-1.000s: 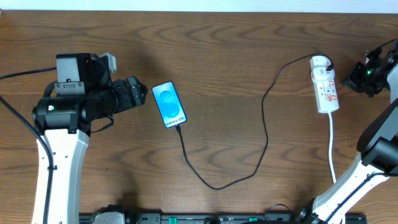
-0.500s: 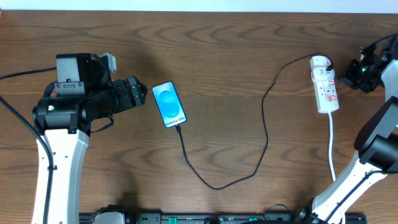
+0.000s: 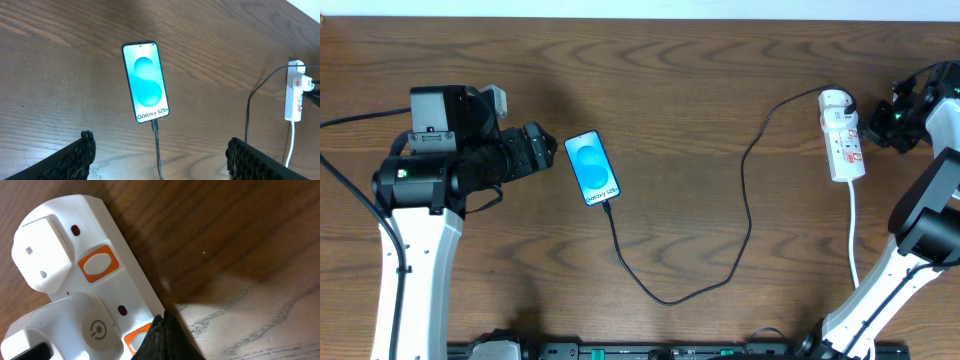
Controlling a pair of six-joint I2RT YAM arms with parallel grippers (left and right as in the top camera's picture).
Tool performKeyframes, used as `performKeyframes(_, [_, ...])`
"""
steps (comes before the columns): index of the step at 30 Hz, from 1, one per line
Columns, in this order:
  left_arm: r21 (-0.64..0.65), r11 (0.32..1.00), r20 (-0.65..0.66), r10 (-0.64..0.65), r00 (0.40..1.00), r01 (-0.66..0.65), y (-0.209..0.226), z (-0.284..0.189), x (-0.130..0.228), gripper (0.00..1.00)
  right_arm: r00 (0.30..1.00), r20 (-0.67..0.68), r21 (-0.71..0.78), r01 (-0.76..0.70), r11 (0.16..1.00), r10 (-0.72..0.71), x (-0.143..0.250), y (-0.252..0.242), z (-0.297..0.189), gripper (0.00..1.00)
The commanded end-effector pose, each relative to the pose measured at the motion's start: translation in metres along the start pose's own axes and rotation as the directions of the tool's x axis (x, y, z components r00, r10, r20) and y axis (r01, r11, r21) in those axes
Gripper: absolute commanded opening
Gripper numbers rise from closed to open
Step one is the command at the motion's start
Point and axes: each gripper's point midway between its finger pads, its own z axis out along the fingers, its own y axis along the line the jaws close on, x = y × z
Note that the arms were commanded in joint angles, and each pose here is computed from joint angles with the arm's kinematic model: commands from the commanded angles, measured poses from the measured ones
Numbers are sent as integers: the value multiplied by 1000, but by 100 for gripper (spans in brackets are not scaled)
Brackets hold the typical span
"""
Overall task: Plug charger to phone and switch on socket
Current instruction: 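Press the orange rocker switch beside the plug with the right gripper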
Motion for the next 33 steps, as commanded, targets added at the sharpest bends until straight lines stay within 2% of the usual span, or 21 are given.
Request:
performKeyframes(1, [-6,1000,2,-4,1000,4,2,0,-1,85,999,-44,-49,13,999,-15,10,9,16,1])
performKeyframes(13, [-6,1000,2,-4,1000,4,2,0,-1,85,998,-51,-135,33,990,-40,12,23,14,1])
performKeyframes(33, [-6,1000,1,-5,1000,5,1,0,-1,85,992,-120,-124,15,992,-30,29,27,16,1])
